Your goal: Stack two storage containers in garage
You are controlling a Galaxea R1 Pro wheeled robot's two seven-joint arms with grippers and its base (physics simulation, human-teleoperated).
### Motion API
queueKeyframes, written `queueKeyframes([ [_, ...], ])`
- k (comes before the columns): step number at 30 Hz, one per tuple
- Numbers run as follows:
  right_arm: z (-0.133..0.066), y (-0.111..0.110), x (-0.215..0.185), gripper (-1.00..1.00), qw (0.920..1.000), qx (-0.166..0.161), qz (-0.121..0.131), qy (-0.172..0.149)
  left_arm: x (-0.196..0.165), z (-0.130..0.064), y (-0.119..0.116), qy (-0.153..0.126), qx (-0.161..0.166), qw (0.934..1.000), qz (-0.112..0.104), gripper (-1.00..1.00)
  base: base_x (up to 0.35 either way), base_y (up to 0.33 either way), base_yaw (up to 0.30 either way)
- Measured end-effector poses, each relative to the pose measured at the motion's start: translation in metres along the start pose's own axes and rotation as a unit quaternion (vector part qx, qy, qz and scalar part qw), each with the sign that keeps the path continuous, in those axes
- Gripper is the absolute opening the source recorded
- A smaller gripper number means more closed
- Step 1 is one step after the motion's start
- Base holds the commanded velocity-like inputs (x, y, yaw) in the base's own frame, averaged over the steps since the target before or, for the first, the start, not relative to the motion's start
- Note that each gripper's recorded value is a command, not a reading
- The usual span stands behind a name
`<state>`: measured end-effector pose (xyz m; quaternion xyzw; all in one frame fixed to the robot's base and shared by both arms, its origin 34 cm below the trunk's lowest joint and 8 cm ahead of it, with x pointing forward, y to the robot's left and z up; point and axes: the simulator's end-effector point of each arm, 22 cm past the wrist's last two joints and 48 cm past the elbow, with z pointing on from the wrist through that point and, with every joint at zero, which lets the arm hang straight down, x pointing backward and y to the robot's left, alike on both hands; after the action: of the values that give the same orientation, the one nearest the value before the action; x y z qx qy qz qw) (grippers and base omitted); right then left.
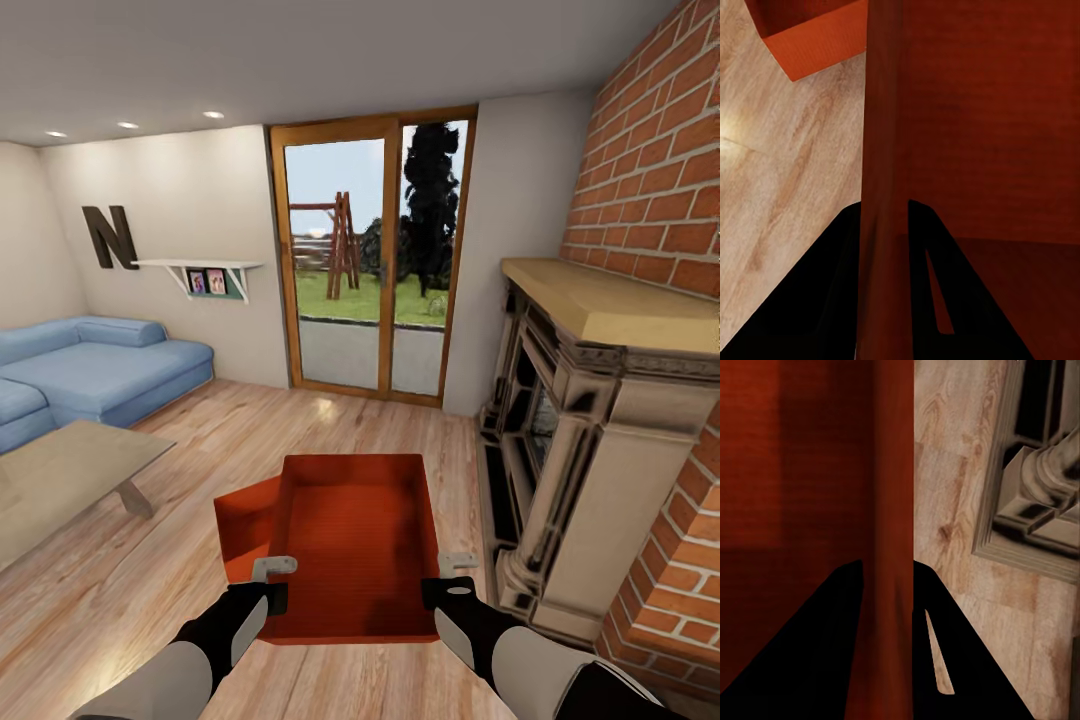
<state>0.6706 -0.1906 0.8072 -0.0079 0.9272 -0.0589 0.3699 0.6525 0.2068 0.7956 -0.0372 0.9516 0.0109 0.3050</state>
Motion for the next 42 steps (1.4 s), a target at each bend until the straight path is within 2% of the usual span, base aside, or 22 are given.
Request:
queueKeyframes([
  [14, -0.006, -0.001, -0.011, -1.00, 0.9999, 0.001, 0.001, -0.011, -0.010, -0.007, 0.000, -0.011, 0.001, 0.9999, -0.001, -1.00, 0.000, 0.000, 0.000],
  [42, -0.006, -0.001, -0.011, -1.00, 0.9999, 0.001, 0.001, -0.011, -0.010, -0.007, 0.000, -0.011, 0.001, 0.9999, -0.001, -1.00, 0.000, 0.000, 0.000],
])
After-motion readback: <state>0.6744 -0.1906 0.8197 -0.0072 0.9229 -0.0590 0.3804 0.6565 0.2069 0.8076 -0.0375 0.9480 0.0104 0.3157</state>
